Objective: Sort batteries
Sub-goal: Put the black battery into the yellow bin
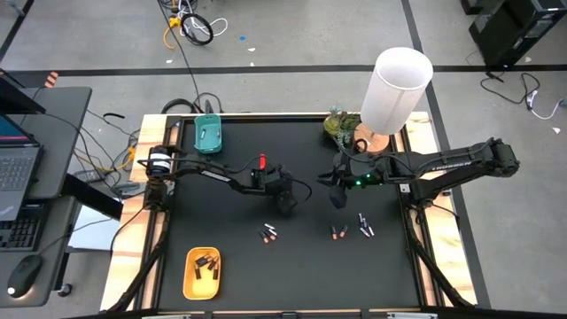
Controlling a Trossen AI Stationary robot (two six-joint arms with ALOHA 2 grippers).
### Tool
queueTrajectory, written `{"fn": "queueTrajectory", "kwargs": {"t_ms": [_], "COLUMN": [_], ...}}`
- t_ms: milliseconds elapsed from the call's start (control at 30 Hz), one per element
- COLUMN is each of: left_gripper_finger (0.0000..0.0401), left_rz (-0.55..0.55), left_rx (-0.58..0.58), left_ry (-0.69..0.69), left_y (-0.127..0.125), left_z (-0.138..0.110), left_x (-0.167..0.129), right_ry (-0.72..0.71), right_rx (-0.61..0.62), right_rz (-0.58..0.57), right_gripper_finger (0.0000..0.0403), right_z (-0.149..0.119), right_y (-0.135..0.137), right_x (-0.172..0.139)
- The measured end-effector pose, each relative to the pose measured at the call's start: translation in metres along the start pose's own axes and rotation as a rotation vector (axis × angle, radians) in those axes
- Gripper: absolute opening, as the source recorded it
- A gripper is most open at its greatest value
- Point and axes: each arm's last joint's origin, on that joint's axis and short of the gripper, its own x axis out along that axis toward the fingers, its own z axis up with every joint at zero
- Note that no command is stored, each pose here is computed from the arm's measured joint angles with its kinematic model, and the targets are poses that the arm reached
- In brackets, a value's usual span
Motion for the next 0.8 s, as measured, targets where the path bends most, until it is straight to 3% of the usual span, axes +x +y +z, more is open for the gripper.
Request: {"fn": "queueTrajectory", "kwargs": {"t_ms": [133,367,800], "left_gripper_finger": [0.0308,0.0231,0.0229], "left_rz": [0.002,-0.009,-0.02], "left_rx": [0.001,0.037,0.073], "left_ry": [0.018,0.023,0.031], "left_y": [0.0011,0.0015,0.0034], "left_z": [-0.0013,-0.0017,-0.0015], "left_x": [0.0,0.0004,0.0017], "right_ry": [-0.001,-0.002,0.005], "right_rx": [-0.003,-0.005,-0.005], "right_rz": [0.0,0.001,0.018], "right_gripper_finger": [0.0058,0.0055,0.0053], "right_z": [0.0001,0.0003,0.0001], "right_y": [-0.0001,0.0001,0.0006], "right_x": [0.0,0.0,0.0]}}
